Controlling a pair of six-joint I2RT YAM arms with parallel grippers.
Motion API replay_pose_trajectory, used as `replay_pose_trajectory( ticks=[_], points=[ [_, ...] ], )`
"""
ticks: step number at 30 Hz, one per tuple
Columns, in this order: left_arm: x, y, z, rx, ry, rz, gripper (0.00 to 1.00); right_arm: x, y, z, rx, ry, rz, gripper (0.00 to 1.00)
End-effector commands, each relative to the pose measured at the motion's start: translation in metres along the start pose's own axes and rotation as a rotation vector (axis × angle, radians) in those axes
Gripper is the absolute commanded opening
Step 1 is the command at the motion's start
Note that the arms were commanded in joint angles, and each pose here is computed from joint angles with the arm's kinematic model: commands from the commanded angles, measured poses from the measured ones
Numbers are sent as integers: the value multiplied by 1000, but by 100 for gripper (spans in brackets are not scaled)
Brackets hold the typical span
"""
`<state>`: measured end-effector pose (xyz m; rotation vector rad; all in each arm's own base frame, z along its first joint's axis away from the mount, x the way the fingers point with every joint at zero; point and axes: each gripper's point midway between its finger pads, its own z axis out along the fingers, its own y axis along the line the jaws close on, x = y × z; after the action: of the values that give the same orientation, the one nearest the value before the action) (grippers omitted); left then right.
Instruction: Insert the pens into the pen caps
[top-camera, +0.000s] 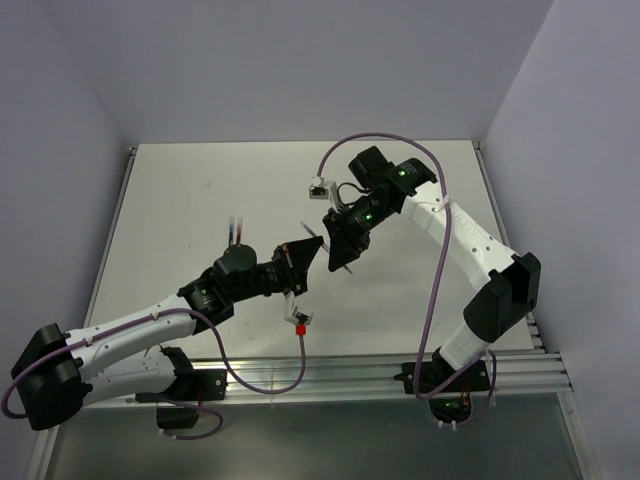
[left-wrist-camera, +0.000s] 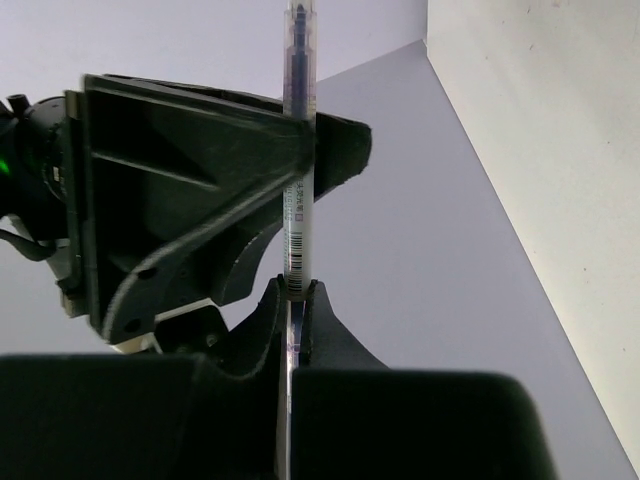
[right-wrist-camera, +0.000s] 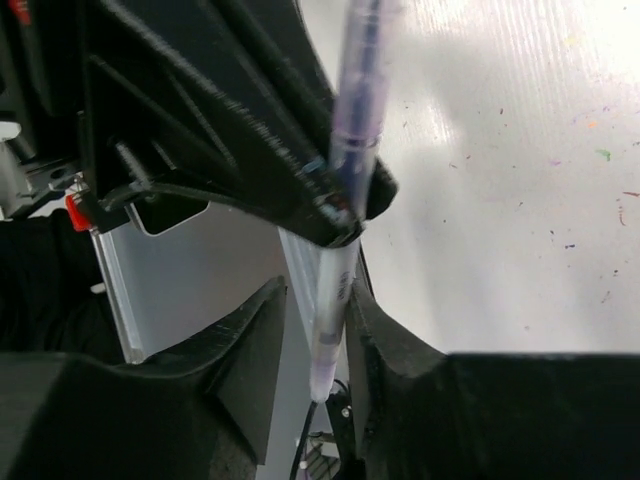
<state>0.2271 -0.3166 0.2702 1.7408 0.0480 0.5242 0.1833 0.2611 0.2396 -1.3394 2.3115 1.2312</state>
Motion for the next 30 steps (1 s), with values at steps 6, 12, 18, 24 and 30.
replay_pose_trajectory(
  ticks=[6,12,18,24,30],
  points=[
    [-2,20,-1,-68,-9,42,0,-5,-5,10,-24,8,20,9],
    [-2,20,0,-76,-4,57,19,-4,-2,7,-16,0,5,0],
    [7,33,-7,-95,29,30,38,-9,7,1,-27,-41,-40,0],
    [2,37,-20,-75,-5,-50,58,-37,17,-16,-17,-137,-118,0],
    [-3,33,-36,-46,-21,-196,66,-86,16,-54,39,-306,-188,0]
  ],
)
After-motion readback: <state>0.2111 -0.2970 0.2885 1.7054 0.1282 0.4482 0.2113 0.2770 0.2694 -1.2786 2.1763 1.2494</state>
